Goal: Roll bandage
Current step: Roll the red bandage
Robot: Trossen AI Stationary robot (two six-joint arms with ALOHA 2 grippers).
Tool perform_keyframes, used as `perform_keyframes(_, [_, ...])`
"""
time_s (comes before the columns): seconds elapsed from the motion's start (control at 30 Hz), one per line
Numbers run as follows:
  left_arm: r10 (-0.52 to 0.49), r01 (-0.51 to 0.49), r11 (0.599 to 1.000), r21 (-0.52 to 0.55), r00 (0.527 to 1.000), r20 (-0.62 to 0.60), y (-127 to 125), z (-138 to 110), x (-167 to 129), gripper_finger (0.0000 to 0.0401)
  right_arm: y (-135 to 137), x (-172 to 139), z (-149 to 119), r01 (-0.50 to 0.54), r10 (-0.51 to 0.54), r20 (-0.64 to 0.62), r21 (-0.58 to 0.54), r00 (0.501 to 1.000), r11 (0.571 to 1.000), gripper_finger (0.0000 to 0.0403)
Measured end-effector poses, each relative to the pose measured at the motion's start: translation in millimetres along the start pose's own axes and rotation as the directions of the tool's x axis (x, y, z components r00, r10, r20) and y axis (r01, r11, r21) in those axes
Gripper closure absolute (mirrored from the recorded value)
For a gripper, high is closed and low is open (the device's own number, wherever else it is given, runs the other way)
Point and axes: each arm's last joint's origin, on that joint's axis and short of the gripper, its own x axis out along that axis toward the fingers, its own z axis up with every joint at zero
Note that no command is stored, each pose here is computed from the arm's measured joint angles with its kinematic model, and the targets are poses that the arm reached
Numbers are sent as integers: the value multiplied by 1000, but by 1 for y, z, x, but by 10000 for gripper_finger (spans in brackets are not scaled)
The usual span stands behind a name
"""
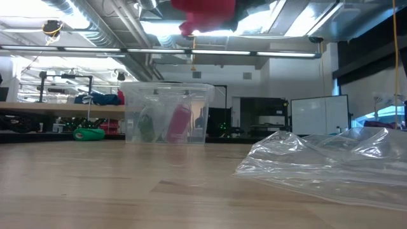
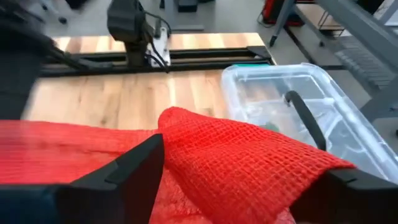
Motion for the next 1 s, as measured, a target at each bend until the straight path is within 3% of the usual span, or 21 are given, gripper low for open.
perform_keyframes(0.1, [-2, -1, 996, -93, 999, -38, 0, -5, 4, 384, 0, 0, 1, -30, 29, 11, 65, 1000, 997, 116])
perform_keyframes(0.23, [-21, 2, 989, -147, 991, -130, -7, -19, 12, 384, 1, 14, -3, -37, 35, 15, 262, 999, 964, 120])
perform_keyframes(0.33, [-30, 5, 989, -149, 986, -165, -16, -31, 19, 384, 2, 30, -16, -24, 47, -59, 334, 997, 942, 120])
perform_keyframes(0.47, [-43, 13, 991, -136, 975, -218, -25, -43, 24, 384, 5, 46, -35, -58, 139, -184, 390, 973, 919, 121])
perform_keyframes(0.8, [-51, 12, 988, -154, 967, -250, -27, -47, 24, 384, 2, 46, -36, -47, 125, -194, 364, 973, 930, 121])
perform_keyframes(1.0, [-52, 19, 991, -133, 966, -252, -26, -47, 22, 384, 1, 10, -36, -53, 143, -313, 279, 939, 959, 121])
